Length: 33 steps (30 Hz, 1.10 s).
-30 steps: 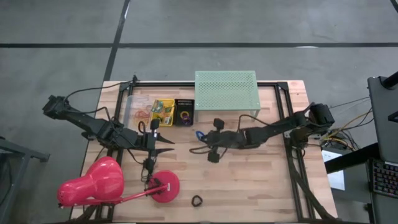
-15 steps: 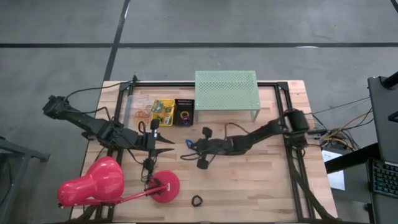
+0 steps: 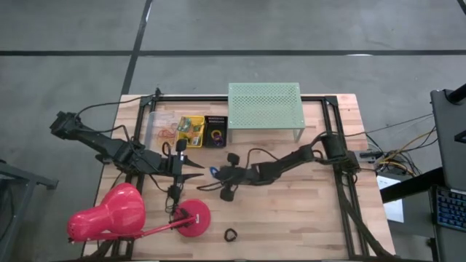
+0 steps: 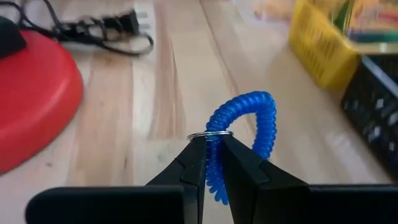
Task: Pick & Place Office Desk Supplies
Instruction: Put the blue spring rubber band into the black bin
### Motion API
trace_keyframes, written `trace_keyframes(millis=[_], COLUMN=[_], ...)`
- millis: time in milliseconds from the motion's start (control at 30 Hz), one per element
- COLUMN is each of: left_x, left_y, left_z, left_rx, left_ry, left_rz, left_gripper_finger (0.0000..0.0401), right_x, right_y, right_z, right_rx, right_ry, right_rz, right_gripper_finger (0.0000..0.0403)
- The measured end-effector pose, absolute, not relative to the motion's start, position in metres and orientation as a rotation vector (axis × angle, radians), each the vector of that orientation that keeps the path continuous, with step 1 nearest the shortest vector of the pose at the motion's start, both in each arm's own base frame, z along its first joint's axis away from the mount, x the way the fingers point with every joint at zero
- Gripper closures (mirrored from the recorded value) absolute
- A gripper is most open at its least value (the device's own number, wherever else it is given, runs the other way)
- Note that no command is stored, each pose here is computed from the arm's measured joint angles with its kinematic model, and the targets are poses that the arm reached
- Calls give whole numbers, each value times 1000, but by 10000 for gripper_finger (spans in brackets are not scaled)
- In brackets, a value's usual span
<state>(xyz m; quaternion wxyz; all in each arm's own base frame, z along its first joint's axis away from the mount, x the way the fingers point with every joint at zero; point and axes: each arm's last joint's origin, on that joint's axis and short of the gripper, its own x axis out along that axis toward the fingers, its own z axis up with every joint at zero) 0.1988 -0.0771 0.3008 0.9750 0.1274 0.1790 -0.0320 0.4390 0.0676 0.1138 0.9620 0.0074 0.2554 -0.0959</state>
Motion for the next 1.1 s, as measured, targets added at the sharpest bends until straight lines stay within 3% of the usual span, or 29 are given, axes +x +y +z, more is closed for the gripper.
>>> trace_keyframes(millis=[600,933,1100], left_x=[199,199,199], left_y=[-77,-77,-77], left_z=[301,301,301], left_rx=[256,255,256], left_ry=[360,360,360], left_rz=[-64,-64,-64], left_gripper_finger=[303,303,303], right_x=[428,431,435], right_y=[64,64,67], right_z=[99,103,107], right_rx=[112,102,139], right_ry=[671,651,654], right_rz=[-257,-251,-156], right_gripper_finger=[367,367,351])
